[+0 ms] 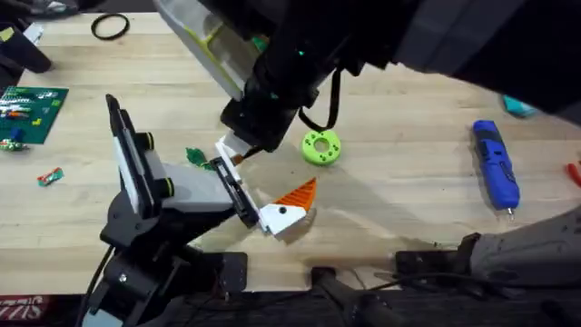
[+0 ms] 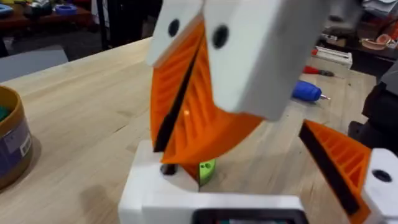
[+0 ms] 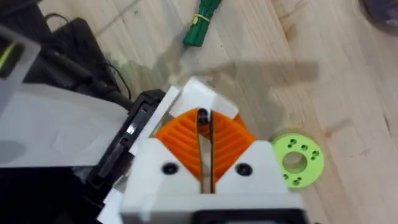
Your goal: Pick up the gripper from the table and insert it into the empty holder that is missing its gripper. Then pick up a screw, insert it into the mounting hole, and use the screwdriver to tighten it. Finally, clean up the table by picking up the vegetable and placing it into the bucket.
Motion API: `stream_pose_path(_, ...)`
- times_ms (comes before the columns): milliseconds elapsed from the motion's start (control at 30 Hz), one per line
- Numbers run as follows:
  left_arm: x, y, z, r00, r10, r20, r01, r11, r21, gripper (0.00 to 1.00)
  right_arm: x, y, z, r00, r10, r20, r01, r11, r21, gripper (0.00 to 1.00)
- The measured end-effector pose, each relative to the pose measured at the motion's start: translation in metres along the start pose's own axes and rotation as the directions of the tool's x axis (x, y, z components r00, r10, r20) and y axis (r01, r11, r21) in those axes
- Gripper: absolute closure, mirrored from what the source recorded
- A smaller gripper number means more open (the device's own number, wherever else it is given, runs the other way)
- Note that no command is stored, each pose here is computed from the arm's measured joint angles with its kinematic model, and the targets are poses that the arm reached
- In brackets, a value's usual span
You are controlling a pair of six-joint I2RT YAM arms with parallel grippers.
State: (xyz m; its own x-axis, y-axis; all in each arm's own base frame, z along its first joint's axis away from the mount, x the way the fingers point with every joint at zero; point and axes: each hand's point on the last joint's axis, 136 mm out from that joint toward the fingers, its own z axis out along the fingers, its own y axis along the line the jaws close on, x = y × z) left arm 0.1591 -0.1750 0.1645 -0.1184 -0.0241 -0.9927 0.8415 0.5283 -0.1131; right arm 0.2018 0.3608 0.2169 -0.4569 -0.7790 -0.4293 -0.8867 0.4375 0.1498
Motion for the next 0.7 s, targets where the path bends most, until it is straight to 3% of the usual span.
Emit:
stream_pose_path(67,0.000,0.000,0.000,1.000,0.000,0.000,0.000,1.000,0.000,0.016,0.000,0.000,0.000,1.000,0.000,0.001,0.000,1.000,0.001,0.771)
stream_pose_path(233,0.000,0.000,0.000,1.000,0.000,0.000,0.000,1.000,0.000,0.016,0.000,-0.001,0.000,1.000,-0.001,0.000,0.001,1.000,0.003,0.215)
stream_pose_path(333,0.000,0.001,0.000,1.000,-0.001,0.000,0.001,1.000,-0.003,0.016,0.000,-0.008,-0.002,1.000,0.010,0.003,-0.010,1.000,0.019,0.012)
stream_pose_path(500,0.000,0.001,0.000,1.000,-0.001,0.000,0.001,1.000,-0.003,0.016,0.002,-0.015,-0.011,0.999,0.030,0.013,-0.030,0.999,0.024,0.012)
stream_pose_path(700,0.000,0.001,0.000,1.000,0.000,0.000,0.000,1.000,-0.003,0.016,0.015,-0.044,-0.045,0.994,0.107,0.038,-0.109,0.992,0.069,0.012)
